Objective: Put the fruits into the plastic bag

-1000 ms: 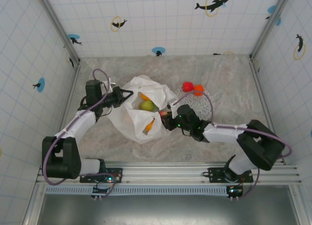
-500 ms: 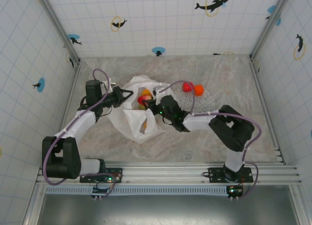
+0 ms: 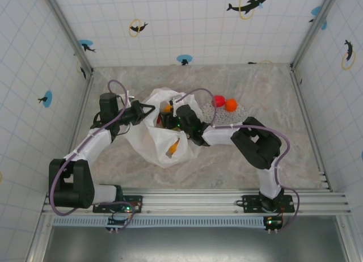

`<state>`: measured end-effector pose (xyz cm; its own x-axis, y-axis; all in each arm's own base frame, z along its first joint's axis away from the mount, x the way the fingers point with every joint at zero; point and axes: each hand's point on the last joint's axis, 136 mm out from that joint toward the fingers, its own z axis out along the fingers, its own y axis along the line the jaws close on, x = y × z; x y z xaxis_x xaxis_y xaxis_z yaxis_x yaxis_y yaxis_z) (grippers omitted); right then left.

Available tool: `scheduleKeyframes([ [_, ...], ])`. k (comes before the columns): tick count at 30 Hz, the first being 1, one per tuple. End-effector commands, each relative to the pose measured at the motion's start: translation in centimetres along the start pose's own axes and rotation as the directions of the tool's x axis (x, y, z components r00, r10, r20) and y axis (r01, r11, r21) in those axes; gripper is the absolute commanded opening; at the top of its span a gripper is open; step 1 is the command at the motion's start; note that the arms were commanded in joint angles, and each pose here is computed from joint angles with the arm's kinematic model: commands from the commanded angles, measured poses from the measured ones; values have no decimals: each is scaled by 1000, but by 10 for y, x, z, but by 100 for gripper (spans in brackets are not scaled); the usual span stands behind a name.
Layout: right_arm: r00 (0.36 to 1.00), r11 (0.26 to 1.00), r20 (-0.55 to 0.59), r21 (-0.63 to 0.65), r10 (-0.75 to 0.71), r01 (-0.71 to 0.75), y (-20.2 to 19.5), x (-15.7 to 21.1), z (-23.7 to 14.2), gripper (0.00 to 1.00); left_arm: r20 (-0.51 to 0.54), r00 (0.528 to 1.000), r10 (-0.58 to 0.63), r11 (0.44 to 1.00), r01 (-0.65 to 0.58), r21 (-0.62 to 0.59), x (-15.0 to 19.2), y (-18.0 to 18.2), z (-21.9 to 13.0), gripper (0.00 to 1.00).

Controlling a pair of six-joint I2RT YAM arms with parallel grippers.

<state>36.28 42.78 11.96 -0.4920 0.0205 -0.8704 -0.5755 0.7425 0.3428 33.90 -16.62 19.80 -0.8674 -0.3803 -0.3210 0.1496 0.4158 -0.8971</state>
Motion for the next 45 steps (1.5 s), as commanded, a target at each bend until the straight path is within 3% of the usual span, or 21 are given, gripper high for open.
scheduleKeyframes([
  [1,1000,1000,-27,-20,-14,13,5,-7,0,75,-8,1000,11,999,-10,40,-3,-11,1,0],
  [12,991,996,-114,-61,-72,65,13,-1,-60,83,10,1000,18,1000,-18,11,-5,-2,3,0],
  [20,962,987,-221,-50,-158,150,2,16,-122,85,12,1000,18,1000,-18,8,-6,-1,4,0],
  [27,953,981,-234,-48,-194,189,-13,10,-169,86,30,998,49,999,-49,-12,-8,0,2,0],
  [36,999,985,-31,168,-35,40,-92,-34,-218,92,7,1000,30,999,-30,-24,-6,13,8,0],
  [40,997,913,22,399,78,-80,-161,-43,-235,93,6,1000,26,999,-26,-22,-5,14,9,0],
  [45,992,854,19,506,128,-120,-208,-43,-234,95,7,1000,26,999,-26,-24,-6,14,9,0],
])
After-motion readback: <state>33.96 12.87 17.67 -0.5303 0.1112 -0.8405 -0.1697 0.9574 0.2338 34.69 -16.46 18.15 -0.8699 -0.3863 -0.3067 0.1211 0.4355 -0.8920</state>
